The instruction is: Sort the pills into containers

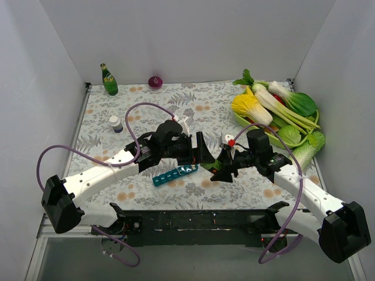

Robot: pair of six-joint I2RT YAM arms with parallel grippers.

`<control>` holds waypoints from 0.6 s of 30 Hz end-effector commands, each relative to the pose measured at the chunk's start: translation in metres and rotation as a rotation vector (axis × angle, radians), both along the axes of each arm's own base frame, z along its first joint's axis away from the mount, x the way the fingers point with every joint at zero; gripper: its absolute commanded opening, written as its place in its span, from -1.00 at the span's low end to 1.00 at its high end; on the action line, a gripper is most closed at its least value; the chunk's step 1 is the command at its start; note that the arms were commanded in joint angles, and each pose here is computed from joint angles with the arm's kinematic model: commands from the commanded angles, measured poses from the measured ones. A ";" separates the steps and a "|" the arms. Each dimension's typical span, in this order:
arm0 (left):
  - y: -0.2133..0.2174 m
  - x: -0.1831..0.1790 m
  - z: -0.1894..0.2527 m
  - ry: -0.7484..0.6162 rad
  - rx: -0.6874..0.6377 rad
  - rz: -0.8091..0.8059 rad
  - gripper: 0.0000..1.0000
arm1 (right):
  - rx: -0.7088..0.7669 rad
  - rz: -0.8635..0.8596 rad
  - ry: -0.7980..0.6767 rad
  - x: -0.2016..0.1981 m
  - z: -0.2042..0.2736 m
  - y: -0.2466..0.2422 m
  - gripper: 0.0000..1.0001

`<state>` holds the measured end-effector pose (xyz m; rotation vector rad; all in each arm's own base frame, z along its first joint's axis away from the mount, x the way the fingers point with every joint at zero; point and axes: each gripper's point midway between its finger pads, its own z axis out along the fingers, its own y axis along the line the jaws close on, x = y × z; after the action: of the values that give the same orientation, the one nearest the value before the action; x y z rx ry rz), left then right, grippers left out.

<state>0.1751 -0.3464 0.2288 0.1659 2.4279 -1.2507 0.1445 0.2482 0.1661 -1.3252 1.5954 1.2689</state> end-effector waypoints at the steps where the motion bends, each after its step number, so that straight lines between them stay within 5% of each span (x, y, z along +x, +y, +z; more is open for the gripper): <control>1: 0.003 -0.006 0.017 -0.029 -0.021 -0.023 0.61 | 0.052 0.014 -0.084 0.006 0.023 0.005 -0.97; 6: -0.005 -0.012 0.017 -0.013 -0.050 -0.074 0.27 | 0.050 0.014 -0.080 0.006 0.022 0.005 -0.97; 7: -0.006 -0.013 0.017 -0.024 -0.052 -0.091 -0.20 | 0.050 0.014 -0.080 0.006 0.022 0.005 -0.97; 10: -0.009 -0.020 0.020 -0.068 -0.066 -0.179 -0.77 | 0.049 0.013 -0.082 0.006 0.022 0.004 -0.97; 14: -0.010 -0.042 0.037 -0.398 -0.129 -0.510 -0.93 | 0.063 0.033 -0.072 0.003 0.024 0.006 -0.97; 18: -0.003 -0.061 0.033 -0.790 -0.143 -0.767 -0.82 | 0.123 0.116 0.016 -0.015 0.031 0.009 -0.97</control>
<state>0.1563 -0.3493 0.2371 0.7867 2.1634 -1.2764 0.1353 0.2492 0.1706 -1.3355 1.5754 1.3335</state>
